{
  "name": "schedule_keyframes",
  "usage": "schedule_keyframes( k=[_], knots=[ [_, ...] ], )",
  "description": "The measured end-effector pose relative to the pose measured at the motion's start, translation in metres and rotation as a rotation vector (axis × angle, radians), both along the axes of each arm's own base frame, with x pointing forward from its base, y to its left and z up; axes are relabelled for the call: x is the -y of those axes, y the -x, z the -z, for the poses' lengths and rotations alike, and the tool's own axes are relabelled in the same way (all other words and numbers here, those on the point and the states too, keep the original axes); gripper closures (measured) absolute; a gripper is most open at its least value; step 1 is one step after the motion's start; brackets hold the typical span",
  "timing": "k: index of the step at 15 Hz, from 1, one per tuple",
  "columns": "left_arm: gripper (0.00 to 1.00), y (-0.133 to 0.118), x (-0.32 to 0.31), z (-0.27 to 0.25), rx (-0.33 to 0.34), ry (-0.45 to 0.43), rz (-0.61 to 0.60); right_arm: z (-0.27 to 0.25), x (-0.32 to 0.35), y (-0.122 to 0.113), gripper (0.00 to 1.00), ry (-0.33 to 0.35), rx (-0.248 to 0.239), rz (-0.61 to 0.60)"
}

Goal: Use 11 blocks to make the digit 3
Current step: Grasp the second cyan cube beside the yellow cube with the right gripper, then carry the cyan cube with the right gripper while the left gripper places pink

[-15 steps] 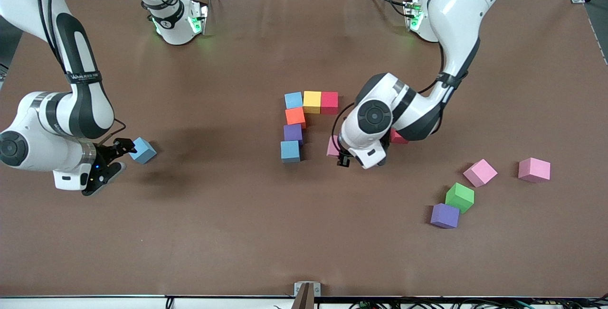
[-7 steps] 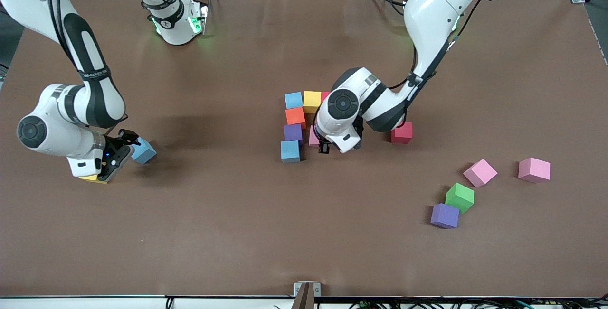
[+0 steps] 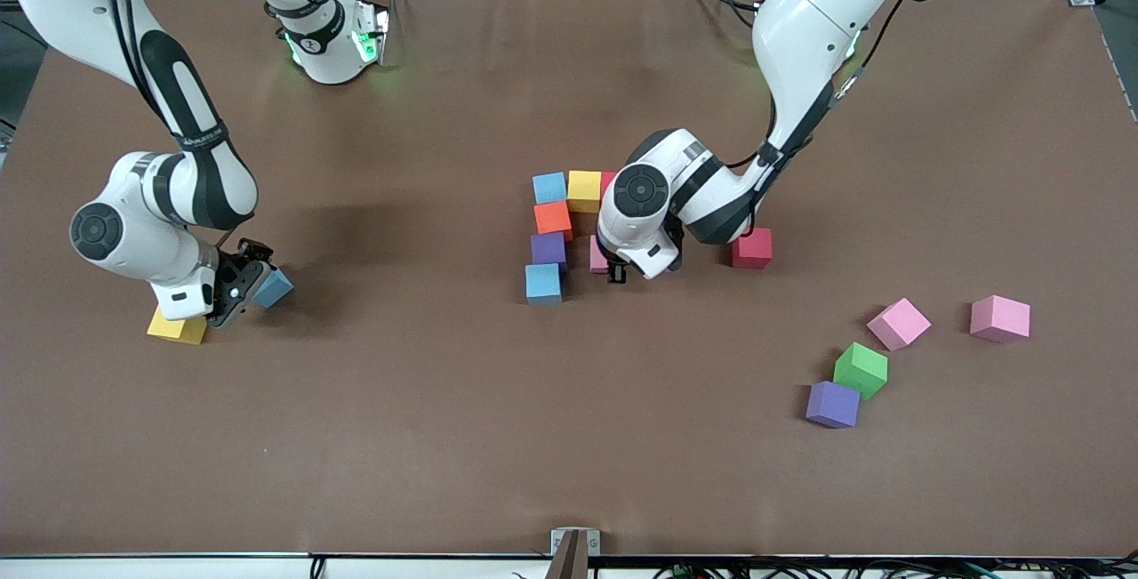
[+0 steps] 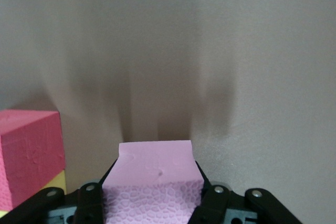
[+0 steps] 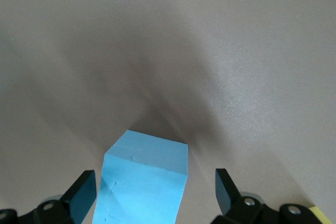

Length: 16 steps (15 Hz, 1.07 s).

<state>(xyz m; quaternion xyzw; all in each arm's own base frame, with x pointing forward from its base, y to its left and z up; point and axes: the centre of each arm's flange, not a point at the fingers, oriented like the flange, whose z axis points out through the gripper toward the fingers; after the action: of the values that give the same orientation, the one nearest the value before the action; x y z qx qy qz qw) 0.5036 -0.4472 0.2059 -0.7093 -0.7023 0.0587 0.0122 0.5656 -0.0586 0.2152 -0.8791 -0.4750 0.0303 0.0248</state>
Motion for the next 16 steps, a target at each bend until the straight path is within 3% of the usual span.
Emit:
schedule_keyframes(
  k=[14, 16],
  knots=[
    [0.45, 0.012, 0.008, 0.01, 0.039, 0.029, -0.069, 0.012, 0.002, 0.009, 0.04, -0.001, -0.019, 0.001],
    [0.45, 0.016, 0.011, 0.01, 0.056, 0.019, -0.06, 0.013, 0.003, 0.008, 0.21, 0.0, -0.016, 0.004]
  ],
)
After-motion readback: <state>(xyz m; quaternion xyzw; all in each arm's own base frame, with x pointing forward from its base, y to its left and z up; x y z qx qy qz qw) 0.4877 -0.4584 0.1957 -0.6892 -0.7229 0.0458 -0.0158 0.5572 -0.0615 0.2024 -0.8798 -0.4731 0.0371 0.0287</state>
